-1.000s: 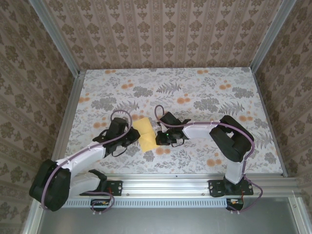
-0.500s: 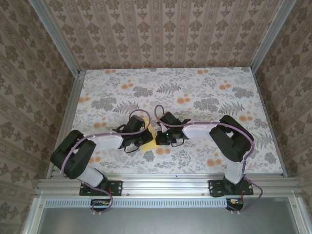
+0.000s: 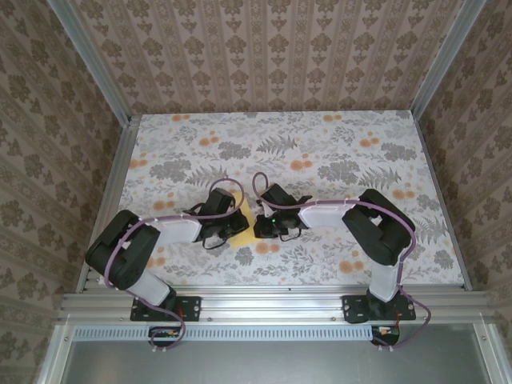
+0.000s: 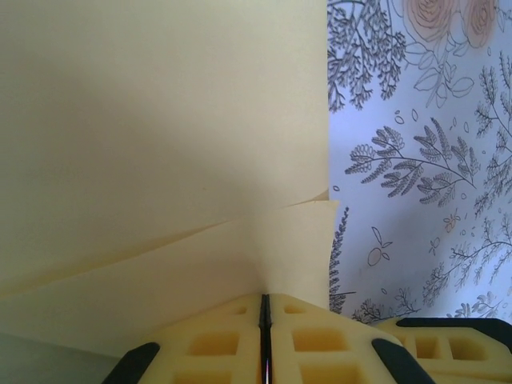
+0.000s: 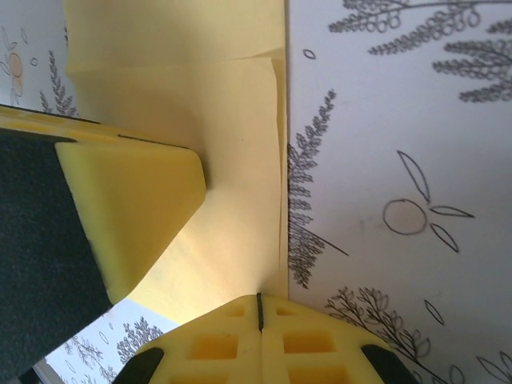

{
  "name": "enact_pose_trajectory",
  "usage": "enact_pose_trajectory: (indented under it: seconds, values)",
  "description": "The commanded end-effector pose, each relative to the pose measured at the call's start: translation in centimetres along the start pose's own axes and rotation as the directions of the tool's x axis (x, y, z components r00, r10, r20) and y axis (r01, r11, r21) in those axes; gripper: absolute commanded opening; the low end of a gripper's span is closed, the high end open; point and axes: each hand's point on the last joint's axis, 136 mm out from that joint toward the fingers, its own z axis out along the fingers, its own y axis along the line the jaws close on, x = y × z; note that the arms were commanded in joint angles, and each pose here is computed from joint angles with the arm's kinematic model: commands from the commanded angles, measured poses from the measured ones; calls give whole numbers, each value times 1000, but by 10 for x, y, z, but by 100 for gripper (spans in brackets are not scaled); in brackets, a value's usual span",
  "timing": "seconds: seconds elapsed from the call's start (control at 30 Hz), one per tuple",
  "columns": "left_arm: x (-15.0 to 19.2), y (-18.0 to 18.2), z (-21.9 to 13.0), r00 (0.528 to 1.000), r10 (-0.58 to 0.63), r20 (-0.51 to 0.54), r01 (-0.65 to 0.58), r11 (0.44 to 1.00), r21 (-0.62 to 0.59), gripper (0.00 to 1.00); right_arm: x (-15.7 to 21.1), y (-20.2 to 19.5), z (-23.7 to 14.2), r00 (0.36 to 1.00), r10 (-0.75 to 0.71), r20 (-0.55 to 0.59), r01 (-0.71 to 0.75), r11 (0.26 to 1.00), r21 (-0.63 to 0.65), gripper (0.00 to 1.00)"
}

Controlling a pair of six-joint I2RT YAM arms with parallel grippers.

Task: Fold a paper plane with a square sheet of paper (pick it up from the middle)
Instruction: Fold the triangle a second time at the center of the table.

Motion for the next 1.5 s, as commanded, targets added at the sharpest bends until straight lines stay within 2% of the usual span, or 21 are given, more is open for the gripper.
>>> enact_pose_trajectory:
  seconds: [0.0,0.53,0.87,1.03,1.17,1.3,1.4,1.47]
  values:
    - [0,51,-6,999,-32,28,36,988,-147,11,98,-108,16,955,160,-250,-52,919,390,6]
    - [-19,101,-22,994,-75,80,88,980,-178,13,106,-117,17,948,190,-255,-69,905,419,5]
    - [-29,108,-36,991,-74,111,91,983,-157,16,105,-116,16,950,190,-249,-70,905,420,5]
    - [-33,101,-39,992,-62,110,76,989,-126,16,84,-89,11,964,154,-216,-74,938,339,7]
    - [-44,83,-49,991,-41,127,53,995,-88,21,43,-41,-10,988,72,-135,-40,973,226,13]
    - [-55,61,-70,987,-19,159,28,998,-55,32,-1,11,-50,1000,-15,0,15,992,123,30]
    - [-58,50,-85,985,-22,169,30,999,-41,42,-20,29,-76,994,-86,69,78,991,113,41]
    - [-59,46,-92,986,-28,164,35,999,-39,49,-25,26,-85,985,-153,77,139,976,166,47]
